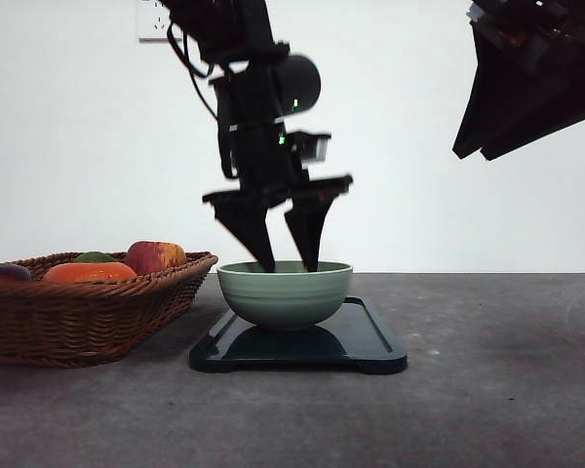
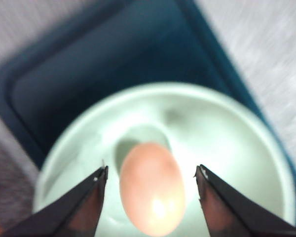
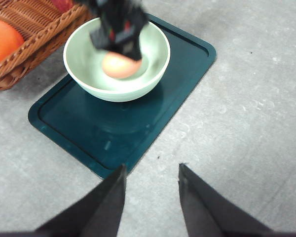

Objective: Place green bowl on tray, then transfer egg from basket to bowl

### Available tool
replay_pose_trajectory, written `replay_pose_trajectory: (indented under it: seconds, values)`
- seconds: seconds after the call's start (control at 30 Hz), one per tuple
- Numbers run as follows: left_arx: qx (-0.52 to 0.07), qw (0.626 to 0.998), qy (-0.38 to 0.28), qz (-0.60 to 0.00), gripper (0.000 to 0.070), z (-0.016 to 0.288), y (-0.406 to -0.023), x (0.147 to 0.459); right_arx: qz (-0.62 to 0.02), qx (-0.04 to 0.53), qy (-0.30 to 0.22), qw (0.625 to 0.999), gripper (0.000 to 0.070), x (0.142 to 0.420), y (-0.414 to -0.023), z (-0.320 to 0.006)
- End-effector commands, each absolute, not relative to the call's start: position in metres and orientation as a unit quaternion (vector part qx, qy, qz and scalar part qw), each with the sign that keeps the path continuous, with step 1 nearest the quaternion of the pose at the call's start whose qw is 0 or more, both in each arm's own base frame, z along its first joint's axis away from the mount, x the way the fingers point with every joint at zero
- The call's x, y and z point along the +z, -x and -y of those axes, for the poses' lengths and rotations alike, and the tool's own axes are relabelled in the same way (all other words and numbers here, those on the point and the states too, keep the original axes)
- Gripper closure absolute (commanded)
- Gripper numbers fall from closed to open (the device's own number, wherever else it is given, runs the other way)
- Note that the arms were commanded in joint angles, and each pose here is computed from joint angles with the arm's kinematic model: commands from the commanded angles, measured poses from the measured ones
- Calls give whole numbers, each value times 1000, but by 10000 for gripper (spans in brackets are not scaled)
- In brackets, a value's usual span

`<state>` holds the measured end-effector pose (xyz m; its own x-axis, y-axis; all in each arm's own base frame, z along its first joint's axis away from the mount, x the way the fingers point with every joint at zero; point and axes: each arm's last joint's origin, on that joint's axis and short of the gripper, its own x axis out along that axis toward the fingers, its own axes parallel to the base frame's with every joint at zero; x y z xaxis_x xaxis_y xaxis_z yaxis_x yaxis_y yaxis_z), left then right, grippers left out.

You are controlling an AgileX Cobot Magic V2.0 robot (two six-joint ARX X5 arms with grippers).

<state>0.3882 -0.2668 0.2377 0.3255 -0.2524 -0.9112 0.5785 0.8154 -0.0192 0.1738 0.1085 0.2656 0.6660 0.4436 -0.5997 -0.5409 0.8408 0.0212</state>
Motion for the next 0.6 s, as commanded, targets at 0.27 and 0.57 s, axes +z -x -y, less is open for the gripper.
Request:
replay_pose_trajectory:
  seconds: [0.27,0.57]
  values:
    - [-249,808,-110,-523,347,259,-377,293,-306,273,78,909,490,266,-175,-110]
    - [-291,845,-84,-440,348,252,-359,333,-307,272,76,909,490,266,-175,-110]
